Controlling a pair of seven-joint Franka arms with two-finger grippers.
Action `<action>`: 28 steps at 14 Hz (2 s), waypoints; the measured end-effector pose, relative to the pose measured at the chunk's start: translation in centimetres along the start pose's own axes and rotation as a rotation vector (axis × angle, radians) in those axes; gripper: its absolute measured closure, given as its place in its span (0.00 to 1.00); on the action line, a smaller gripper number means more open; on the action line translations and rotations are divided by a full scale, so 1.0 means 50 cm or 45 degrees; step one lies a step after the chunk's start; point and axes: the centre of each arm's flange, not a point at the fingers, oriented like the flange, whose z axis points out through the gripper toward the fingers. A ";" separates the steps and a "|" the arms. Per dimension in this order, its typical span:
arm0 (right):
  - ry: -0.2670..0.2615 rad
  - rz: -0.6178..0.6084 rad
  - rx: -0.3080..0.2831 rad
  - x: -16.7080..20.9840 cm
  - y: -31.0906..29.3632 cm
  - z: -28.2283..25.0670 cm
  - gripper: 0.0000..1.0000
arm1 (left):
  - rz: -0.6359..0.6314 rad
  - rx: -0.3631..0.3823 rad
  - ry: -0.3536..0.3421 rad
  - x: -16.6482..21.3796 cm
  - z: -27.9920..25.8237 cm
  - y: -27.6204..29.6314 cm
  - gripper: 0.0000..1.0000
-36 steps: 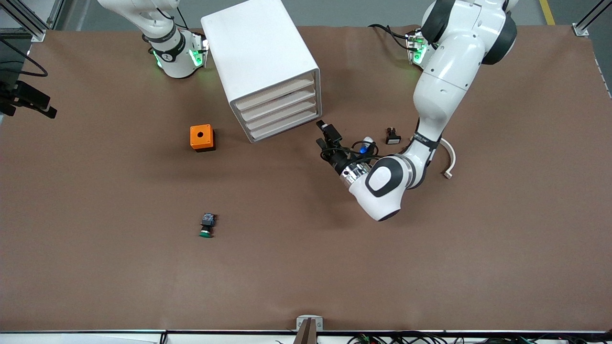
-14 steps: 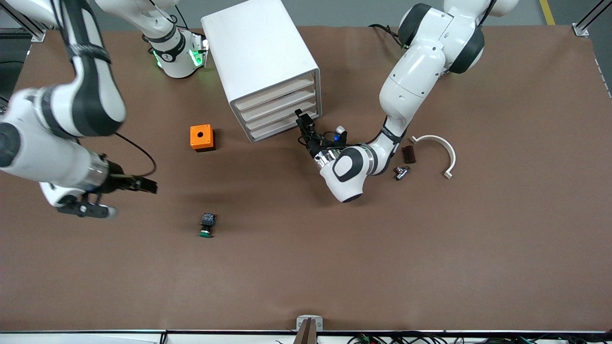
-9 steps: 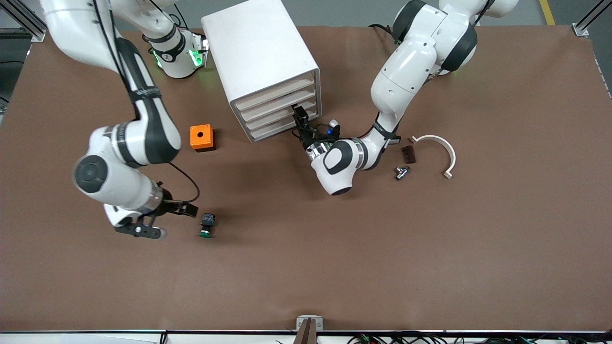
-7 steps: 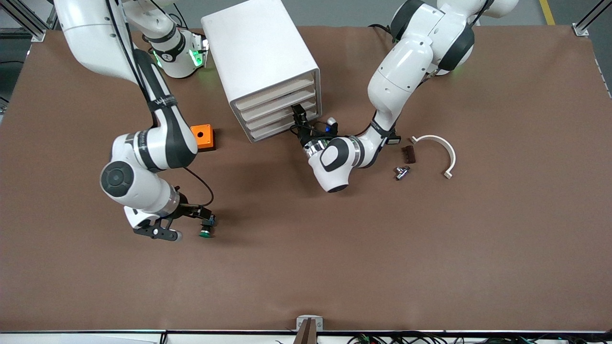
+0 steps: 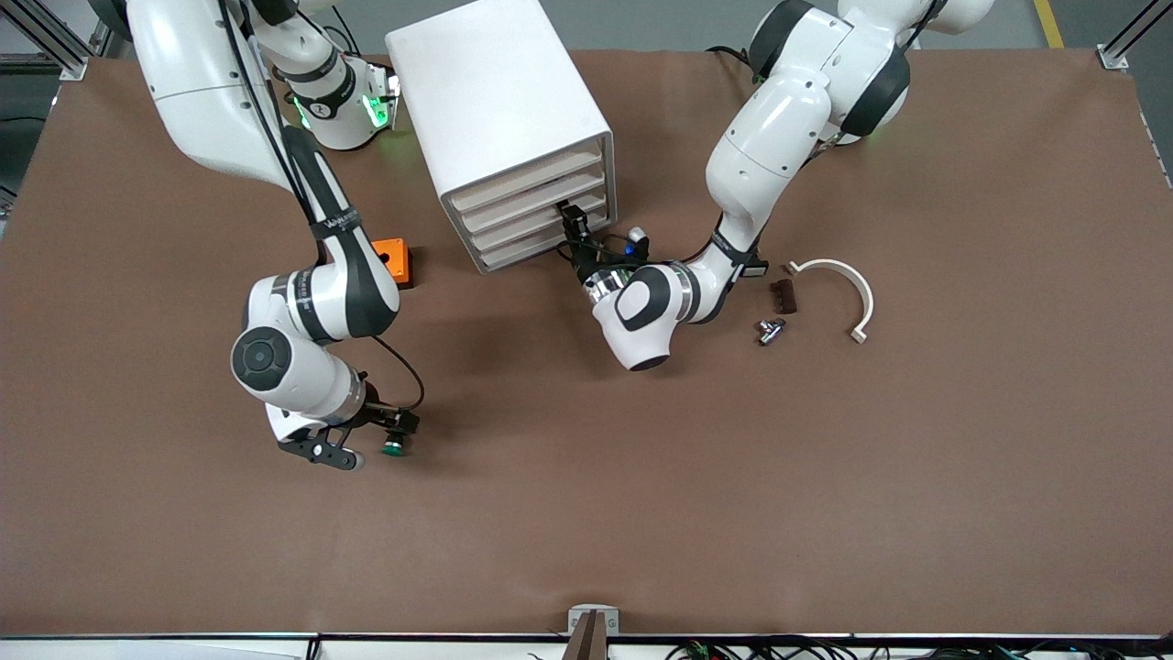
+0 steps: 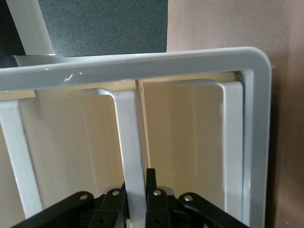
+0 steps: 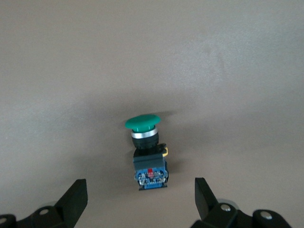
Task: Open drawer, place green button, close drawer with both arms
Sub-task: 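Grasp the green button with the right gripper while the left gripper opens the drawer, then lift the green button with the right gripper toward the open drawer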
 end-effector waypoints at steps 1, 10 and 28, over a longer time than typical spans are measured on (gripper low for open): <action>0.002 0.001 -0.003 0.001 0.002 0.016 0.00 | -0.001 0.000 -0.006 0.002 -0.006 0.001 0.89; -0.013 0.002 -0.024 -0.004 0.007 0.080 0.01 | -0.011 0.002 -0.207 0.062 -0.183 0.015 0.87; -0.132 0.117 -0.068 -0.031 -0.083 -0.103 0.59 | 0.736 -0.227 -0.432 0.115 -0.412 -0.034 0.01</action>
